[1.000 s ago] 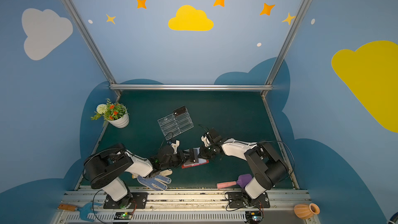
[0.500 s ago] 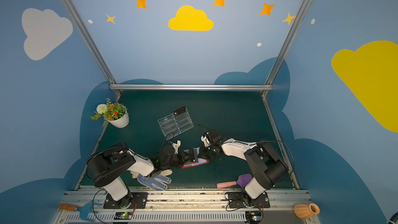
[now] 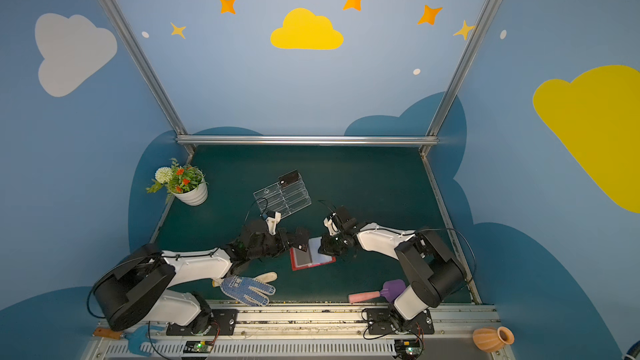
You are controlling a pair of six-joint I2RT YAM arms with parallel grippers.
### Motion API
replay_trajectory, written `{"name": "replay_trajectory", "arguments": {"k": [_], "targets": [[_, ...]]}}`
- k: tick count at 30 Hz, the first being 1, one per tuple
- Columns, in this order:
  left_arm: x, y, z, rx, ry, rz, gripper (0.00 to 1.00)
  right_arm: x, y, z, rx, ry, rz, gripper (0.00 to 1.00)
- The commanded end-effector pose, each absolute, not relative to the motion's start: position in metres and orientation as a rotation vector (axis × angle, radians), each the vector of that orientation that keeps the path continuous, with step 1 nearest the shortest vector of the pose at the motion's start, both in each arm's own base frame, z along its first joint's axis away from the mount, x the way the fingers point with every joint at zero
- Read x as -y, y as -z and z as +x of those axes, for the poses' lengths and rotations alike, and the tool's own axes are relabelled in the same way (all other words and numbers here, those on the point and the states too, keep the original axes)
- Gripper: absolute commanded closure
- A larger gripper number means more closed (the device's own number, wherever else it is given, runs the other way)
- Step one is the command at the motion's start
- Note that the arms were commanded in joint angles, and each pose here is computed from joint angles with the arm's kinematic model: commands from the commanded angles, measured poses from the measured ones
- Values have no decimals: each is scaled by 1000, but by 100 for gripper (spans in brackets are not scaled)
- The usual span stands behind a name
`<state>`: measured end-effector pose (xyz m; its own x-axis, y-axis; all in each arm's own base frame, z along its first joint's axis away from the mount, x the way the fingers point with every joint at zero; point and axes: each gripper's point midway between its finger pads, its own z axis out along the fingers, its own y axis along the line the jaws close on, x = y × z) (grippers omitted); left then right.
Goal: Take the credit cards out of the card holder
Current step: Take out the credit card from the card slot, then place the credit card in the storage box.
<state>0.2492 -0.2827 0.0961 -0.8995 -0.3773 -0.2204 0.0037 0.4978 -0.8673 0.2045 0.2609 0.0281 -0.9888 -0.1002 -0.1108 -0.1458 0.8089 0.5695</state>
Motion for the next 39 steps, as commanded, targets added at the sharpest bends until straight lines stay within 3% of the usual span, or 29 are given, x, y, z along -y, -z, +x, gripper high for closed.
{"name": "replay_trajectory", "arguments": {"k": [1,2,7,9,11,20,27,39], "targets": [[279,-108,244,-2416,1320,-117,96,-253,-43,209,-2891,-871,-213,79],[275,-113,245,-2415,1308,-92,96,-253,-48,210,-2873,-879,-222,74],[251,-161,267,-2384,1216,70,96,-248,-87,219,-2743,-880,-292,27],[242,-184,279,-2368,1153,142,96,-246,-105,222,-2673,-876,-342,15],[231,-207,296,-2333,1127,150,96,-245,-126,225,-2586,-893,-383,9],[224,-266,357,-2221,846,497,96,-237,-180,219,-2372,-949,-502,4],[228,-253,390,-2203,660,851,96,-238,-176,212,-2374,-992,-525,4],[222,-218,449,-2168,613,1043,96,-236,-153,212,-2473,-957,-527,4]]}}
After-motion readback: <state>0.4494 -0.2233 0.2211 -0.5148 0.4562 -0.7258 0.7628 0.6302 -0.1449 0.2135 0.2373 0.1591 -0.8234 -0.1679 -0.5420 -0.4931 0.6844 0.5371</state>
